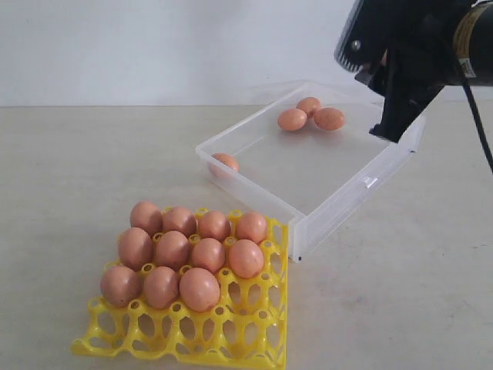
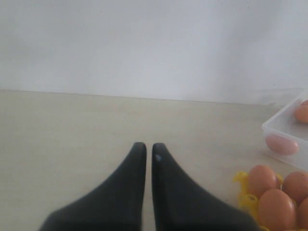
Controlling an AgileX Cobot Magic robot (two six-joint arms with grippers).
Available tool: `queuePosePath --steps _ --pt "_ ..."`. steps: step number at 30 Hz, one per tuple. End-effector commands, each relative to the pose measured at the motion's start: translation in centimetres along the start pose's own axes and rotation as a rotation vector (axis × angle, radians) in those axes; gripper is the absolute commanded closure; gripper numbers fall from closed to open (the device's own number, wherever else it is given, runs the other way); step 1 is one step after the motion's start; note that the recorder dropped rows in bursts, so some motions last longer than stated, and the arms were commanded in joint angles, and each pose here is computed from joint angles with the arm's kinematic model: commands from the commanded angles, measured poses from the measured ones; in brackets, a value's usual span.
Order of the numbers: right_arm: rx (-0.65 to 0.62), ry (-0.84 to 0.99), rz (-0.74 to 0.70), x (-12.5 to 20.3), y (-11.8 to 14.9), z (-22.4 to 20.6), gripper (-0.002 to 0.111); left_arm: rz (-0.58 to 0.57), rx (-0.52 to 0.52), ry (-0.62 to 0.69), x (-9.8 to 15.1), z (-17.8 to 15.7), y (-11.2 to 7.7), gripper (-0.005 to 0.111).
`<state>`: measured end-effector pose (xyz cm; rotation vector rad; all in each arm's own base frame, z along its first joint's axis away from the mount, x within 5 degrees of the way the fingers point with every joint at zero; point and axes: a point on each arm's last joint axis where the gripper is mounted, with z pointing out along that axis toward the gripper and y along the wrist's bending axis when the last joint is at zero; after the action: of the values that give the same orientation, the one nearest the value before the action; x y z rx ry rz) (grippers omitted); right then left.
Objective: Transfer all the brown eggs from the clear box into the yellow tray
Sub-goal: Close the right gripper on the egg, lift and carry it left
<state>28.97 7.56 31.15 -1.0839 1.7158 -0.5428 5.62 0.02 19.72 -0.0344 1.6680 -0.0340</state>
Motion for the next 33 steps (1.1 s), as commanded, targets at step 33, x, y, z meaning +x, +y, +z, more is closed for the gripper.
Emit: queuePosePath --steps 33 --pt "-0.813 -0.703 1.624 1.1 9.0 -1.9 0.109 -0.001 -0.005 -0.006 0.0 0.0 0.0 0.103"
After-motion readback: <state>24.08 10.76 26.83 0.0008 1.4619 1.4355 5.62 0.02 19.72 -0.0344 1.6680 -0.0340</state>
